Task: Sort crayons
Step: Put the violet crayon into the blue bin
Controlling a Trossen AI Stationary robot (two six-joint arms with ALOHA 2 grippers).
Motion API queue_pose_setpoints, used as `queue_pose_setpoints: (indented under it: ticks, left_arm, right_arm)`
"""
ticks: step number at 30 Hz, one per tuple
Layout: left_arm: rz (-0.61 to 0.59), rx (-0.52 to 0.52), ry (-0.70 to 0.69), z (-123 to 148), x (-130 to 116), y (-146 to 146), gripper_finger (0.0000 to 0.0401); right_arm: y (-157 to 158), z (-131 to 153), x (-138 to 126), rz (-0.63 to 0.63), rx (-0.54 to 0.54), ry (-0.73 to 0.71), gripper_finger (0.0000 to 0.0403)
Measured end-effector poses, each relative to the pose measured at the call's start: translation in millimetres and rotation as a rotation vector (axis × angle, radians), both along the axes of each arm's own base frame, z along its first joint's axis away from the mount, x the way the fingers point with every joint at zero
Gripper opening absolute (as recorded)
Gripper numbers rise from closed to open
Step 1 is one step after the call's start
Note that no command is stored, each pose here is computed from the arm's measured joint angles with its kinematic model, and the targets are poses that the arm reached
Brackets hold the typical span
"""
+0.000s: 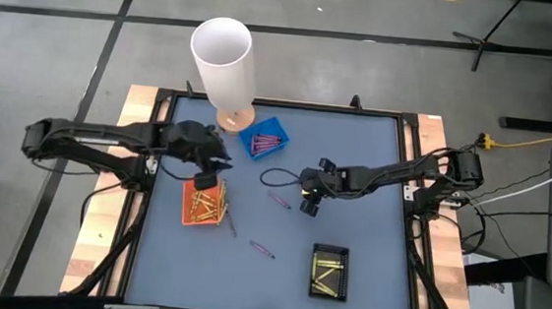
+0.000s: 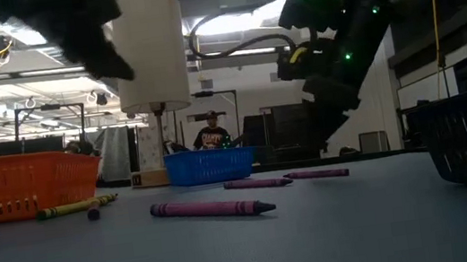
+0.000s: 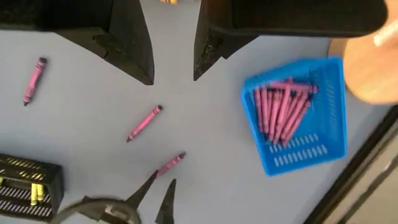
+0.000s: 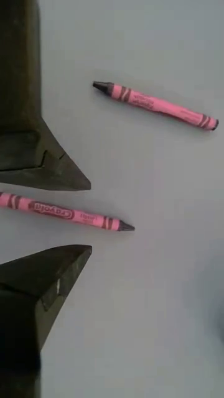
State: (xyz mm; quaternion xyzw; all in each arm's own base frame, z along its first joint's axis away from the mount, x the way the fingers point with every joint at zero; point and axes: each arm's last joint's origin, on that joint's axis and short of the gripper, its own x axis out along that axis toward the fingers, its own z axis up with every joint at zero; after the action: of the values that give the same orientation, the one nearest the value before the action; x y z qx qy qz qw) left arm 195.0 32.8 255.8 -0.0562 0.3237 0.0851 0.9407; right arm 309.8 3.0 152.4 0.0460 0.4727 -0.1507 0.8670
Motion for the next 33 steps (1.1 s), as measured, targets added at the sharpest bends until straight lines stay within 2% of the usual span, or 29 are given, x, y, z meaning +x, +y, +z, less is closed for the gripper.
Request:
queue_pose_setpoints:
  ticks: [9, 16, 25, 28, 33]
  left_arm:
    - [0.049, -0.017, -0.048, -23.5, -34.2, -5.2, 0.0096]
    - [0.061, -0.027, -0.097, -33.0, -40.7, -6.2, 0.0096]
    - [0.06, -0.025, -0.114, -34.0, -40.4, -6.3, 0.0096]
    - [0.06, -0.025, -0.114, -34.0, -40.4, -6.3, 0.0096]
    - [0.06, -0.025, -0.113, -34.2, -40.4, -6.3, 0.0096]
  right_arm:
    - [-0.7, -10.4, 2.4, -0.017, -0.022, 0.021, 0.015]
    - [-0.6, -25.8, 5.9, -0.021, -0.029, 0.056, 0.015]
    - [-0.5, -28.2, 6.6, -0.022, -0.029, 0.064, 0.0148]
    - [-0.5, -28.3, 6.6, -0.021, -0.027, 0.064, 0.0131]
    - [-0.1, -28.6, 6.9, -0.013, -0.022, 0.064, 0.0077]
